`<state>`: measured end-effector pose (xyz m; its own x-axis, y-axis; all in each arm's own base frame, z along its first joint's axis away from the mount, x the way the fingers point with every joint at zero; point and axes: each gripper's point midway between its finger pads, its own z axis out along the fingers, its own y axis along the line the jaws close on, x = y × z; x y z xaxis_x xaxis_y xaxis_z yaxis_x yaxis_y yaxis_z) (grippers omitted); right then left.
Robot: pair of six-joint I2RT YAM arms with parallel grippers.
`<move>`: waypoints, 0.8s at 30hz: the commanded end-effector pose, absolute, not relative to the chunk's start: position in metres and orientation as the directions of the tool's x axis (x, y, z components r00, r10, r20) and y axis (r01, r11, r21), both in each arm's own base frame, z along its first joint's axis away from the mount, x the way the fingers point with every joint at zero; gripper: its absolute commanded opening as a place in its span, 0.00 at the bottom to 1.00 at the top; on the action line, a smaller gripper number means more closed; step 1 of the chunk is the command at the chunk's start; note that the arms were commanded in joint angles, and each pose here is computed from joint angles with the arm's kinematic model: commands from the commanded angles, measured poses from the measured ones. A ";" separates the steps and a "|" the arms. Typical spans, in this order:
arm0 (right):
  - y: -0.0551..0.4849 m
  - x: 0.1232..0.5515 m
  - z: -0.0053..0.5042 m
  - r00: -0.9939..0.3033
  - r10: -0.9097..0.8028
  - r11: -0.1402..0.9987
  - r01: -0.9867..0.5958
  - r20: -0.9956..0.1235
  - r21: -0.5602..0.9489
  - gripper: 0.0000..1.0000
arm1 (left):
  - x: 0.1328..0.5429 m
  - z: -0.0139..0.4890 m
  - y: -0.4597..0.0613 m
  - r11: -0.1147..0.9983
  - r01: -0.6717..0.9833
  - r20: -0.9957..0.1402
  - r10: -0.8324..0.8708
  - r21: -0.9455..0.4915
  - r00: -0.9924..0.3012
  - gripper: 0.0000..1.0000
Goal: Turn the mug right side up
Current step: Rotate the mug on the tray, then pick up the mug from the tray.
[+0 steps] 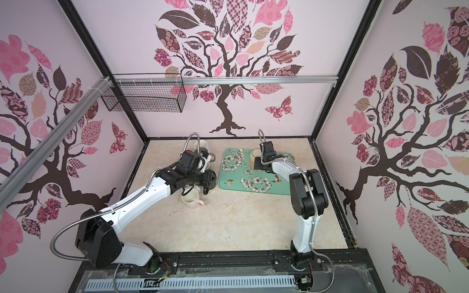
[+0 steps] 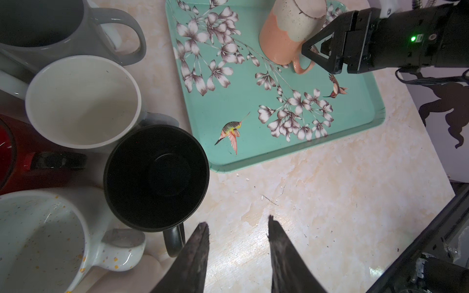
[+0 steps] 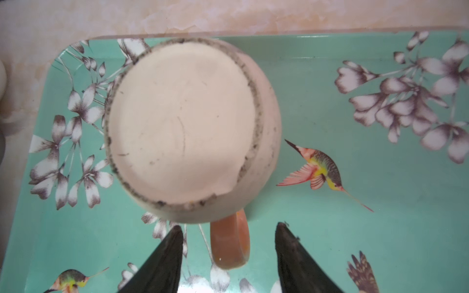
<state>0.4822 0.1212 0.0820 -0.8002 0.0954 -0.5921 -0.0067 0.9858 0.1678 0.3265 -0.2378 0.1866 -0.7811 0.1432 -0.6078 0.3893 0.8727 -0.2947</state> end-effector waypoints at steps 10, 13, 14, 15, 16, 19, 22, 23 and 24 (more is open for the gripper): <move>0.114 0.488 0.067 -0.821 0.034 0.996 -0.021 -0.570 0.089 0.48 | 0.324 0.186 -0.234 0.872 0.388 -0.611 0.138 -0.298 -0.779 0.43; 0.115 0.487 0.063 -0.825 0.027 0.996 -0.027 -0.564 0.087 0.47 | 0.323 0.184 -0.233 0.874 0.385 -0.607 0.138 -0.298 -0.783 0.43; 0.115 0.488 0.061 -0.827 0.025 0.996 -0.028 -0.561 0.086 0.45 | 0.323 0.185 -0.233 0.874 0.384 -0.608 0.135 -0.300 -0.782 0.43; 0.115 0.487 0.058 -0.831 0.021 0.996 -0.033 -0.556 0.087 0.42 | 0.323 0.184 -0.233 0.875 0.382 -0.605 0.136 -0.299 -0.784 0.43; 0.117 0.488 0.059 -0.830 0.015 0.995 -0.040 -0.558 0.087 0.39 | 0.322 0.184 -0.232 0.876 0.379 -0.605 0.134 -0.298 -0.785 0.43; 0.116 0.488 0.059 -0.833 0.003 0.996 -0.049 -0.554 0.078 0.29 | 0.322 0.187 -0.229 0.879 0.374 -0.608 0.130 -0.294 -0.783 0.43; 0.116 0.489 0.061 -0.832 -0.002 0.996 -0.053 -0.554 0.075 0.29 | 0.322 0.192 -0.225 0.882 0.370 -0.618 0.122 -0.291 -0.777 0.43; 0.117 0.489 0.062 -0.832 -0.003 0.996 -0.054 -0.555 0.076 0.29 | 0.323 0.193 -0.224 0.884 0.365 -0.621 0.116 -0.291 -0.775 0.43; 0.117 0.488 0.063 -0.834 -0.004 0.995 -0.057 -0.552 0.078 0.26 | 0.323 0.194 -0.223 0.885 0.363 -0.622 0.112 -0.292 -0.775 0.43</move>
